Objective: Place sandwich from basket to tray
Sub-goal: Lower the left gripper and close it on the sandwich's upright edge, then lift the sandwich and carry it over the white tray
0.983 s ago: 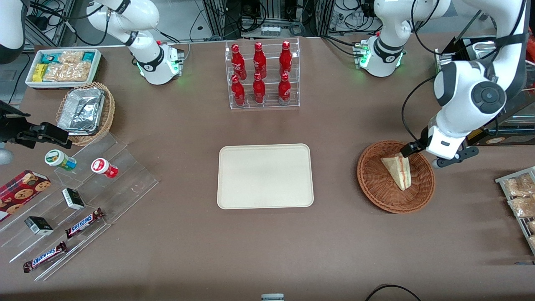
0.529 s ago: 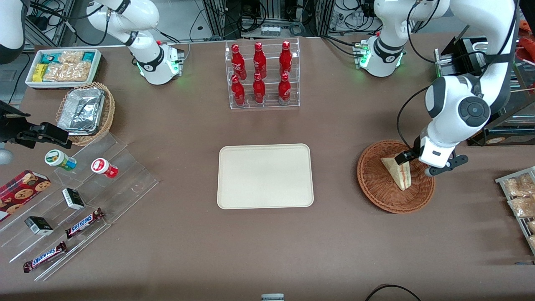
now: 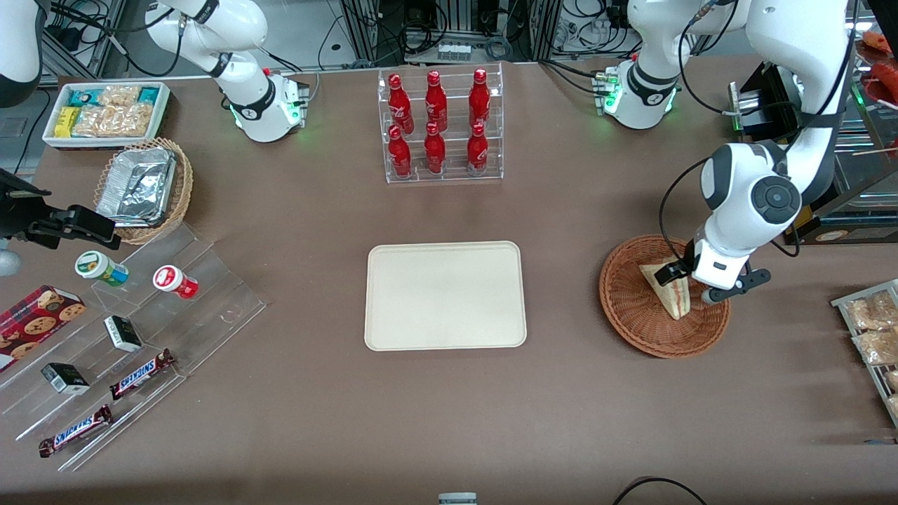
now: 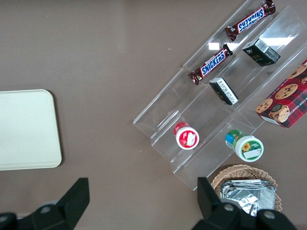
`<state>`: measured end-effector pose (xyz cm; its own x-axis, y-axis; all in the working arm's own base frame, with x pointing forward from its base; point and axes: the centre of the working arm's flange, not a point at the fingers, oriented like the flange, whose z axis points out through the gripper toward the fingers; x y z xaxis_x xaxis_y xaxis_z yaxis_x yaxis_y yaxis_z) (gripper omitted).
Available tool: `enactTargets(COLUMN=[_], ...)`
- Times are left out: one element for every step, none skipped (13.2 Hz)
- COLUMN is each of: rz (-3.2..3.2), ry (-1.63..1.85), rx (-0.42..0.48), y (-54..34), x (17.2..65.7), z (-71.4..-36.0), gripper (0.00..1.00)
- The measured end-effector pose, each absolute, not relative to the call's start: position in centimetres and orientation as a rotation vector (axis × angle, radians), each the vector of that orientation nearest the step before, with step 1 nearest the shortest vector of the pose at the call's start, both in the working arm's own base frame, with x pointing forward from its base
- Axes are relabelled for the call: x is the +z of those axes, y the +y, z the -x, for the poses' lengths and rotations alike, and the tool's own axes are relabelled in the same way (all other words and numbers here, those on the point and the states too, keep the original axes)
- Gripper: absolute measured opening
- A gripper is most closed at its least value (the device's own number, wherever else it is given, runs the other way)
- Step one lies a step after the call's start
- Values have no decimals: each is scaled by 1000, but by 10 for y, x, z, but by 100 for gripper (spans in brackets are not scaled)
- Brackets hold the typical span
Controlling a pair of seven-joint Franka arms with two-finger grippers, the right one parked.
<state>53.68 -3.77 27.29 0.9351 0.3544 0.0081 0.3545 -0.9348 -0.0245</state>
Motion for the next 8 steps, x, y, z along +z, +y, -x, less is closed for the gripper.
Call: enactTargets(rz=[3065, 3064, 3063, 3059, 3054, 3048, 3047, 3047], ry=[-564, -576, -601, -637, -668, -687, -697, -704], rx=[-5, -3, 3, 10, 17, 24, 23, 17], y=[-38, -37, -37, -37, -36, -36, -36, -35], x=[268, 264, 260, 257, 254, 252, 251, 250], z=[-537, -537, -536, -535, -534, -532, -531, -530], gripper=[98, 98, 88, 74, 62, 50, 40, 30])
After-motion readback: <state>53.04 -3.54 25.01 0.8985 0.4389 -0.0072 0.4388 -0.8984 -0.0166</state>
